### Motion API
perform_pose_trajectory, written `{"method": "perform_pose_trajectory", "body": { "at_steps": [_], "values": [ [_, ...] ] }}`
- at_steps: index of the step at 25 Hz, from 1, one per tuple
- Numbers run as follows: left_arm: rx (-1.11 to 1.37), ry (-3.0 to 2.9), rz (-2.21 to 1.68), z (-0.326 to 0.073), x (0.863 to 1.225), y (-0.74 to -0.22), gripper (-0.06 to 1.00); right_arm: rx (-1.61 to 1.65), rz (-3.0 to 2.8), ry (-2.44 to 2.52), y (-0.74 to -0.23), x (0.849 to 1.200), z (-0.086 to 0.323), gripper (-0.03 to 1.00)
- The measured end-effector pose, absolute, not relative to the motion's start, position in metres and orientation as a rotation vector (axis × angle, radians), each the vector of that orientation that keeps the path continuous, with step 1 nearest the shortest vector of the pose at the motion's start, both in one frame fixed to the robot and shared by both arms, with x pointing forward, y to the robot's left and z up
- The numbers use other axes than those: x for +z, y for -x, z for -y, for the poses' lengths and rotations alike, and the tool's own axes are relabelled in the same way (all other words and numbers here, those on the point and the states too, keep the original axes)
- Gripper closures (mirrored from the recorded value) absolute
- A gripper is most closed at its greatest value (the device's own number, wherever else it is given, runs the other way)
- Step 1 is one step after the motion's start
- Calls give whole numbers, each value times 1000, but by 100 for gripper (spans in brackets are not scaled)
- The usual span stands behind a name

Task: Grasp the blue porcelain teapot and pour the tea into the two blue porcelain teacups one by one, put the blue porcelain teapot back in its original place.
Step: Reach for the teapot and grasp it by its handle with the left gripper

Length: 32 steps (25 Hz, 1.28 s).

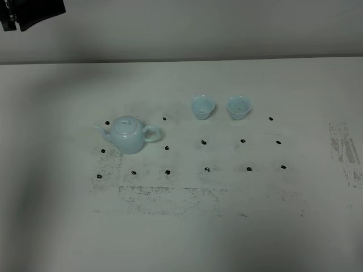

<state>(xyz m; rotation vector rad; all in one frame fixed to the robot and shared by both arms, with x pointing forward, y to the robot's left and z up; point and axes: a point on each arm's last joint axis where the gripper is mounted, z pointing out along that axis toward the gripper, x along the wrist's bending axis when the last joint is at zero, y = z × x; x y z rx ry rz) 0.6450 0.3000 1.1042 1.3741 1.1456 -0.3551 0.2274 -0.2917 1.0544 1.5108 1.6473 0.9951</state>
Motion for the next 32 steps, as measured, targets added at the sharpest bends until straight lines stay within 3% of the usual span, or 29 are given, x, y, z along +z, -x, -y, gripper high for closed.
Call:
{"method": "perform_pose_trajectory", "body": {
  "at_steps": [7, 11, 17, 24, 32],
  "values": [
    [-369, -1539, -1025, -242, 1122, -632, 33, 996, -1648, -1511, -227, 1054, 292, 40],
    [-138, -1805, -1024, -200, 1143, -623, 33, 996, -1648, -1511, -227, 1054, 292, 40],
    [323, -2159, -1075, -148, 1145, -615, 33, 996, -1648, -1511, -227, 1054, 292, 40],
    [682, -2377, -989, -99, 1122, -613, 33, 996, -1648, -1511, -227, 1054, 292, 40],
    [720, -2536, -1016, -78, 1066, -631, 33, 996, -1648, -1511, -227, 1054, 292, 40]
  ]
}}
